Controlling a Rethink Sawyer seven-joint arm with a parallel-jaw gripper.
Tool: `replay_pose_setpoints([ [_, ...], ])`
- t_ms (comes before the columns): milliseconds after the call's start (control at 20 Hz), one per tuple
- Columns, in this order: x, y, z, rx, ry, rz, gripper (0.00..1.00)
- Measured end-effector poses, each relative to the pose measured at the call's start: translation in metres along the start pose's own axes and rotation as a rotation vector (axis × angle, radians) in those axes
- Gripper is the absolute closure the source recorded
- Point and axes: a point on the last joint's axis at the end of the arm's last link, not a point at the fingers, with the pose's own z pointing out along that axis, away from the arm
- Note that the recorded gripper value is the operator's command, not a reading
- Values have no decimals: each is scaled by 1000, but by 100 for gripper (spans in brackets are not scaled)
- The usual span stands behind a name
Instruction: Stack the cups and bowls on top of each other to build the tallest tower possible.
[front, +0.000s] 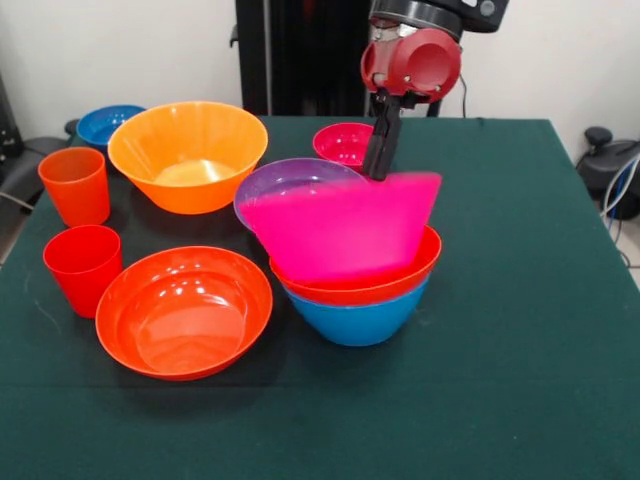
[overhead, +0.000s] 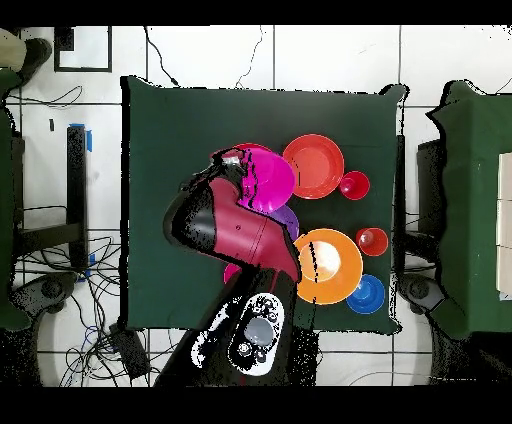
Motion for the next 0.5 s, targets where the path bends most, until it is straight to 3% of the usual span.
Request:
replay_pose_setpoints([
  [500,0,5,-9,-13,-3,7,0],
])
